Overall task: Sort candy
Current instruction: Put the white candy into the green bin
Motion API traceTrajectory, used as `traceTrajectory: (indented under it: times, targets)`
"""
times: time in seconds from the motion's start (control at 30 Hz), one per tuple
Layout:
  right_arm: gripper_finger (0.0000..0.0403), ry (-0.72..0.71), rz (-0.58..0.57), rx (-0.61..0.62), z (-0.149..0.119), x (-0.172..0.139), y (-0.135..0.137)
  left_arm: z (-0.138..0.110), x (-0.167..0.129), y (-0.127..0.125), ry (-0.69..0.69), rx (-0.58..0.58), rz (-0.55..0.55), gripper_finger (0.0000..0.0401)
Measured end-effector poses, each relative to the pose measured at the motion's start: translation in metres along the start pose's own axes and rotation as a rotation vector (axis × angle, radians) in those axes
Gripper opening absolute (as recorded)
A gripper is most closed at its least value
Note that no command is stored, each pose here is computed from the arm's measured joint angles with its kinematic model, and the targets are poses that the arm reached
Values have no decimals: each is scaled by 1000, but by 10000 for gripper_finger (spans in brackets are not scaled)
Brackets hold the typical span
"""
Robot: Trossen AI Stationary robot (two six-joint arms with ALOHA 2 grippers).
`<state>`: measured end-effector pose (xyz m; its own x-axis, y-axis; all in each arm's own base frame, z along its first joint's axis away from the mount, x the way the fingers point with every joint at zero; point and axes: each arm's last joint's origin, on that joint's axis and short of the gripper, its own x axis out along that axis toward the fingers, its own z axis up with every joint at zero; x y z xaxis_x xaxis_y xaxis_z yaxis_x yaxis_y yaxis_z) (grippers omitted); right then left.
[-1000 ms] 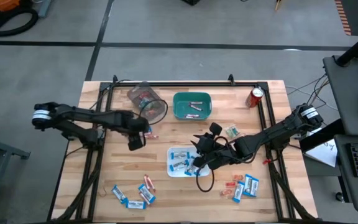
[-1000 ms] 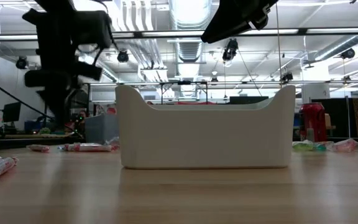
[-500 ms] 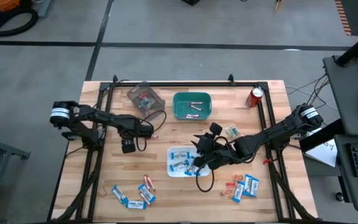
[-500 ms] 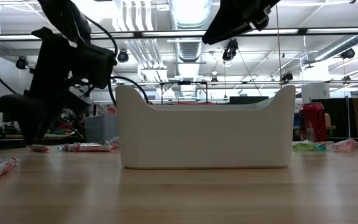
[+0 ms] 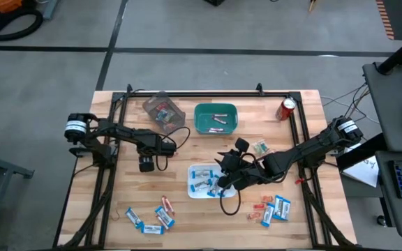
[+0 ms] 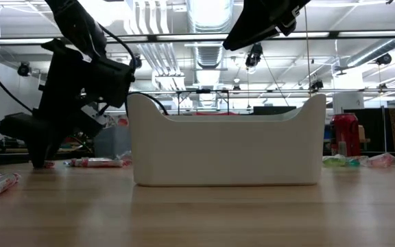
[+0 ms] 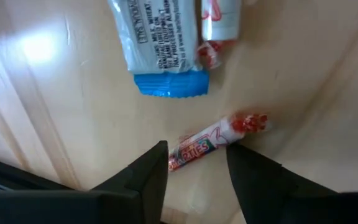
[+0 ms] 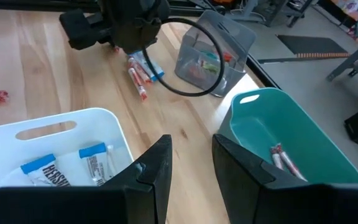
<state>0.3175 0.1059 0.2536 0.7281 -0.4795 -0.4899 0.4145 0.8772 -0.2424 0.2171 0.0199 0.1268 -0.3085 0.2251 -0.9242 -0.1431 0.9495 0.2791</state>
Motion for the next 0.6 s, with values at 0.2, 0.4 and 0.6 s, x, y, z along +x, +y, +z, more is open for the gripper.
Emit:
traceTrajectory:
  times: [0.2,0.4,0.6]
  targets:
    - [109,2,-1,5,0,0,0,1,-1,-1,-7,19,-25,55]
    - [109,3,-1,4,0,0,0,1,-5,-1,-6,6,-30,24]
    - [109,27,57,-3,-2,0,2,-4,-25,-5,-10,43,-45,11]
